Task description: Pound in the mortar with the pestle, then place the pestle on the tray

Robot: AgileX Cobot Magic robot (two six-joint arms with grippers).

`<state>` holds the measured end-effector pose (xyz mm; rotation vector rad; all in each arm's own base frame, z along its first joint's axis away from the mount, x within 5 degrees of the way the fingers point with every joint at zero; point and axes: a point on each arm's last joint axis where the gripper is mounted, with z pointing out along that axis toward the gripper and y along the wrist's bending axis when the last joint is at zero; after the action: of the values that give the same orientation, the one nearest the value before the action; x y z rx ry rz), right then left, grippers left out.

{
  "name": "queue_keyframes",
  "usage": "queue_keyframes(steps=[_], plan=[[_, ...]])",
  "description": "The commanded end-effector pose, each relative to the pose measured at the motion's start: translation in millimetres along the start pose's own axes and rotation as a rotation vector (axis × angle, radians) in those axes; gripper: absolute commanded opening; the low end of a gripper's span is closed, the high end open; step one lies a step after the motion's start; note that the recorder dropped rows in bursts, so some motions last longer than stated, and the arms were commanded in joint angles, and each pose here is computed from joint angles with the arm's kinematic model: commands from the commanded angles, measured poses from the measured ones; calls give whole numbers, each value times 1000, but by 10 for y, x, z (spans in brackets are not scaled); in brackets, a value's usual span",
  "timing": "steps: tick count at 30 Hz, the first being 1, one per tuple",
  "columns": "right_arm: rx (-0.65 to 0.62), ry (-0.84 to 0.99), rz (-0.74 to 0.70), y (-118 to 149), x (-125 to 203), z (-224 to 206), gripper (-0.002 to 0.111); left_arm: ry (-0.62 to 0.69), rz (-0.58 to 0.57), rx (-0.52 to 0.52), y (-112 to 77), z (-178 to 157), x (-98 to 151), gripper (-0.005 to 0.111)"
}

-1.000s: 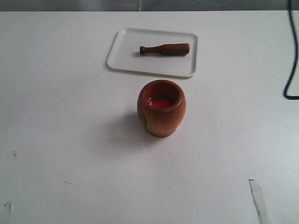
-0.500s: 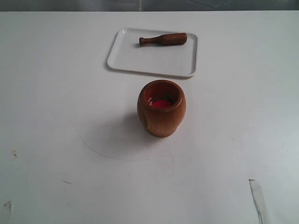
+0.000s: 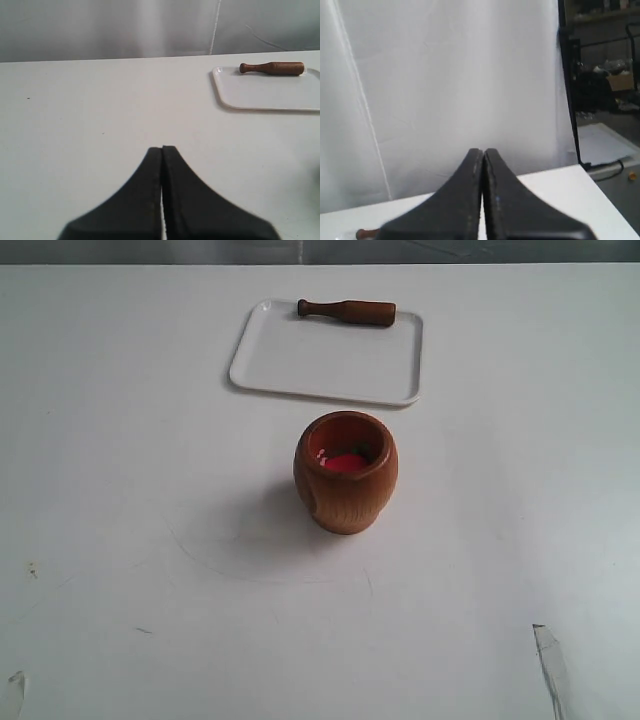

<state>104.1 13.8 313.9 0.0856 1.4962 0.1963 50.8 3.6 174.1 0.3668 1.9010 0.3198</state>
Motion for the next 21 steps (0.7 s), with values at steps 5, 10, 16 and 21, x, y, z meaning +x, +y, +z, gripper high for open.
queue_keyframes(steps=[5, 10, 16, 21], plan=[[-12, -239, -138, -178, -293, -441, 0, -7, -12, 8, -6, 0, -4, 0], [52, -286, -757, -131, -513, -460, 0, -7, -12, 8, -6, 0, -4, 0], [-1, -106, -1478, -82, -449, -385, 0, -7, -12, 8, -6, 0, -4, 0], [-278, 315, -1583, -59, -41, -231, 0, -7, -12, 8, -6, 0, -4, 0]])
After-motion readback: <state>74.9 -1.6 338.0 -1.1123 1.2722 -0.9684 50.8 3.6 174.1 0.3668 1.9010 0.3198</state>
